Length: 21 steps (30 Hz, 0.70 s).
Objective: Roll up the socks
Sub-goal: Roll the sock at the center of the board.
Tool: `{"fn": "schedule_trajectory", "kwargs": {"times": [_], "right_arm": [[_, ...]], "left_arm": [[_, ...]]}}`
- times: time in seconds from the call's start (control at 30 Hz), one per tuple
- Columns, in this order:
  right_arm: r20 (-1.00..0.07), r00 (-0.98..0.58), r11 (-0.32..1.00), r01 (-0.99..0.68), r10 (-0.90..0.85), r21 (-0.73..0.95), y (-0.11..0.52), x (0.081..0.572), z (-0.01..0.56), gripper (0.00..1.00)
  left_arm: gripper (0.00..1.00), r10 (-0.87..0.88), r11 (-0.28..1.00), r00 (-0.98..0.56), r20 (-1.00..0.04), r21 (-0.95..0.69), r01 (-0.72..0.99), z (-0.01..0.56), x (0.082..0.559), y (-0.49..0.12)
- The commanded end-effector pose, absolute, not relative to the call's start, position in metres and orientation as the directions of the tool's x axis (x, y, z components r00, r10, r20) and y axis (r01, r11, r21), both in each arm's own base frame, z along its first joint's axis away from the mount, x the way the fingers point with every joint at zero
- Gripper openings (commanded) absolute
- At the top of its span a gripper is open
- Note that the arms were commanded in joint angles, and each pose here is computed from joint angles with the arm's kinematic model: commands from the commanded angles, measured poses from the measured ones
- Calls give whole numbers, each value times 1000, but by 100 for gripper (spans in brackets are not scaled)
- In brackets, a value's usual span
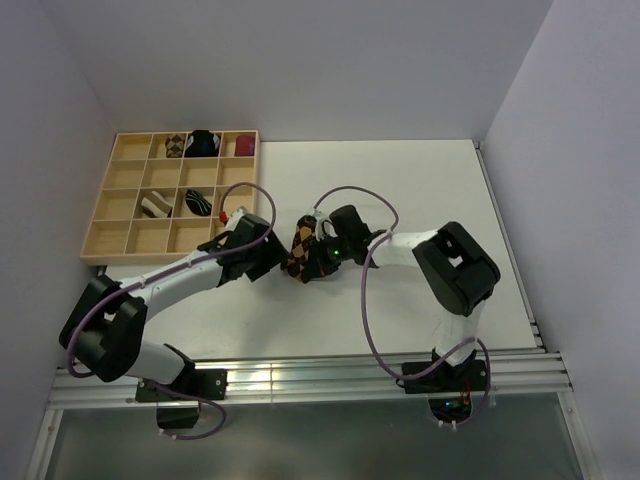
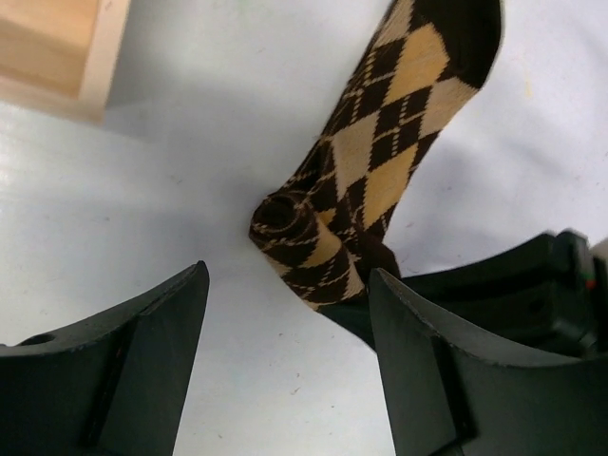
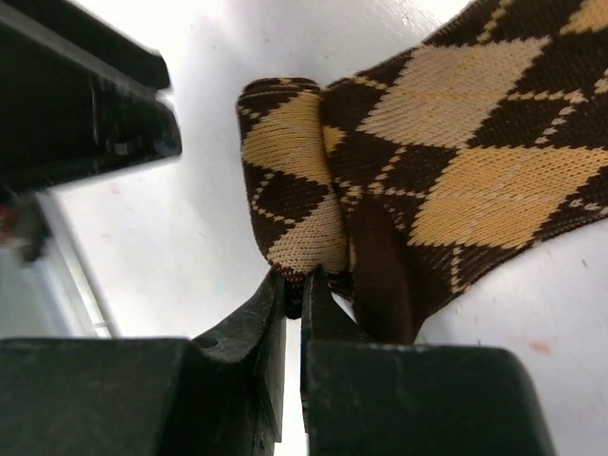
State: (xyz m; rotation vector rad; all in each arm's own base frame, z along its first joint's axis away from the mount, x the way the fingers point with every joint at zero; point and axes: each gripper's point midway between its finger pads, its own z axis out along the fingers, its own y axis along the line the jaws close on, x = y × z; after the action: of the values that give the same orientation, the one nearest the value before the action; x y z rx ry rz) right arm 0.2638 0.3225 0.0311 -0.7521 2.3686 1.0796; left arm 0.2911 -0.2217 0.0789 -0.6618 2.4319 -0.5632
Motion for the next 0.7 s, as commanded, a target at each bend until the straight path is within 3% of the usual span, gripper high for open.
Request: {"fn": "schedule_trajectory", "kwargs": {"times": [0.0, 0.27, 0.67], "right_arm": [[-422, -854, 482, -520, -305, 705, 327, 247, 32, 0], [-304, -908, 492, -413, -288, 766, 326, 254, 20, 0], [-249, -937, 504, -343, -246, 793, 326, 259, 18, 0]], "left_arm": [[73, -628, 723, -688, -365, -601, -341, 83, 294, -228], [71, -665, 690, -673, -323, -610, -390, 60, 292, -228], [67, -705, 679, -637, -312, -556, -480, 35, 290, -217]]}}
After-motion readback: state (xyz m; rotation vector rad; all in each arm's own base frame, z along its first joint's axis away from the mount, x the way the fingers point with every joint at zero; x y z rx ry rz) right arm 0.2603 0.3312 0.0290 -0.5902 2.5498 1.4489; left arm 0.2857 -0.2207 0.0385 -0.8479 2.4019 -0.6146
